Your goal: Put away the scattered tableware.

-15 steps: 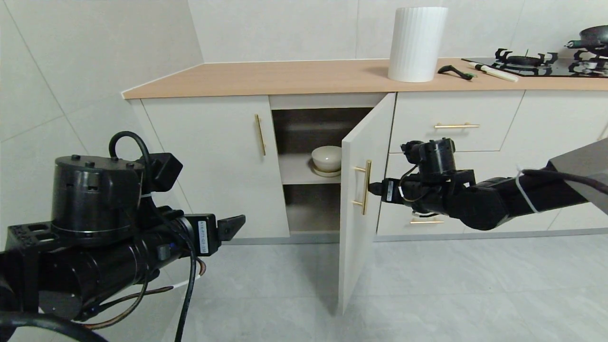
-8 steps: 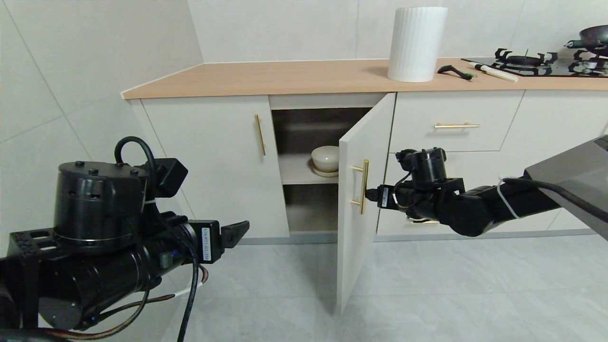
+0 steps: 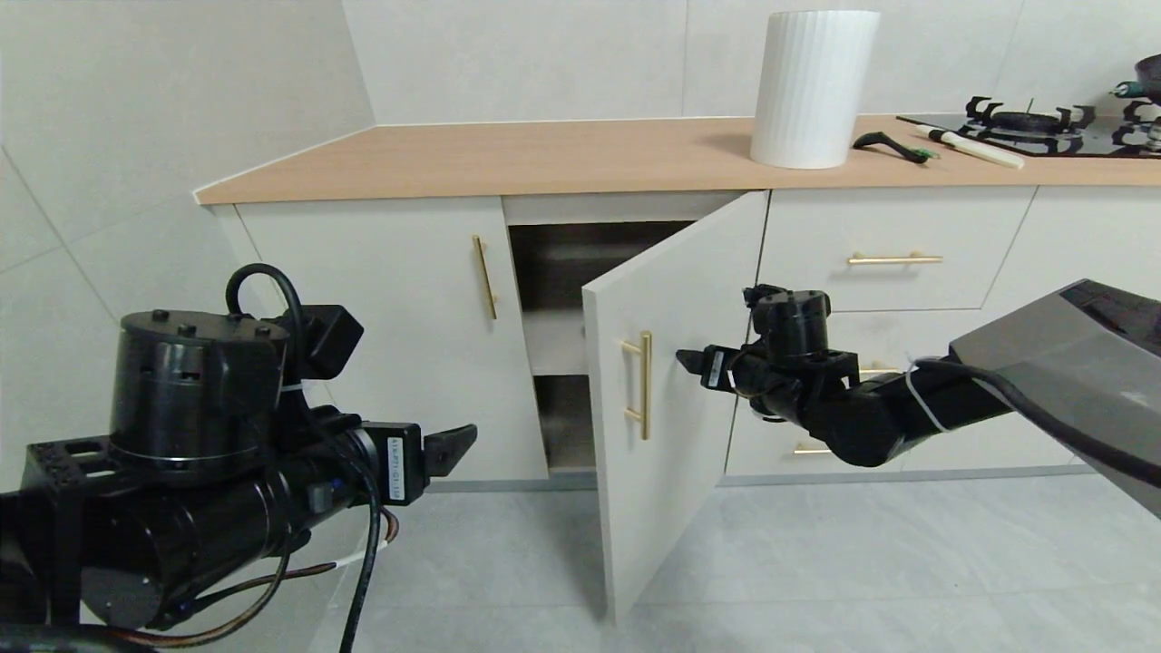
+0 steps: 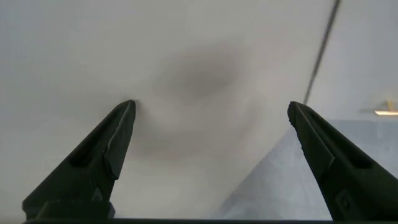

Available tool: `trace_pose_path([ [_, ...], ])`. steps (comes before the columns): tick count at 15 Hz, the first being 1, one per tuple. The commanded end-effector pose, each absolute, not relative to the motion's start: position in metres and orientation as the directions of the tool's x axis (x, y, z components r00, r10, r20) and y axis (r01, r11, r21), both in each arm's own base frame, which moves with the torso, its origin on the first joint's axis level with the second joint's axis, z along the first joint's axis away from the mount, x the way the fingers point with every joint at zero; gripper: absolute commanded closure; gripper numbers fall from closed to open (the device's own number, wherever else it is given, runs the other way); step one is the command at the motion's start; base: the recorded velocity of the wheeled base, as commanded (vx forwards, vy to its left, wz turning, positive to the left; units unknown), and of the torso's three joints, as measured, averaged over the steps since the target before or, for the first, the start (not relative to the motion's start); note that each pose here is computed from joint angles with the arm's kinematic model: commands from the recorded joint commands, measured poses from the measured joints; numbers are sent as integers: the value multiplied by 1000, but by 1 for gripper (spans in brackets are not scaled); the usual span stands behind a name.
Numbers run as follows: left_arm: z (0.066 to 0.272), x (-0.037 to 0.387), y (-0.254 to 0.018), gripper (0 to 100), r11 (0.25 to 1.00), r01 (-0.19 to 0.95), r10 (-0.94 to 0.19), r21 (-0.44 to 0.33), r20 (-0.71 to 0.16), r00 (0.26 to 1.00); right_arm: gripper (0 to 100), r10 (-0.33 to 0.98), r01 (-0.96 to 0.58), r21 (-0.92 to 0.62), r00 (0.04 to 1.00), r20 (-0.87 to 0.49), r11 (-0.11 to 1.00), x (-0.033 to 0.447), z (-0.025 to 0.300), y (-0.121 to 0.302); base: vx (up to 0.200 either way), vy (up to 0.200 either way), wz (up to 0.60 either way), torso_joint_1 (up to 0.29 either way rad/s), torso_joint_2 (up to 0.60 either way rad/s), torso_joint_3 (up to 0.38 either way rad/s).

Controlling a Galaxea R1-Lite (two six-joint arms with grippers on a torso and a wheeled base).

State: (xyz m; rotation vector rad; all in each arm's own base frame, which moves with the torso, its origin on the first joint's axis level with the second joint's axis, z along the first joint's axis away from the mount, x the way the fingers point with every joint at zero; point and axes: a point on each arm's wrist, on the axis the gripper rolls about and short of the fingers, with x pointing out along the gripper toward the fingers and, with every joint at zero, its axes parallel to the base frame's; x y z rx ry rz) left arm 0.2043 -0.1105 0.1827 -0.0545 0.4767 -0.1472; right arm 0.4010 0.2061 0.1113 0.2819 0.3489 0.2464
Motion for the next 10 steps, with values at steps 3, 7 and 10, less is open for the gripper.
trace_pose_path([
  [3,181,207,-112,0,988,126,-151,-85,-460,875,0,290,-181,357,915,-279,916,405,109,217,133,0,0,5,0,2],
  [7,184,205,-110,0,989,118,-144,-85,-447,883,0,225,-115,397,943,-243,911,418,108,223,0,0,0,0,0,0],
  [10,183,206,-111,0,990,118,-142,-82,-452,880,0,151,-53,416,967,-205,908,435,103,228,0,0,0,0,0,0],
])
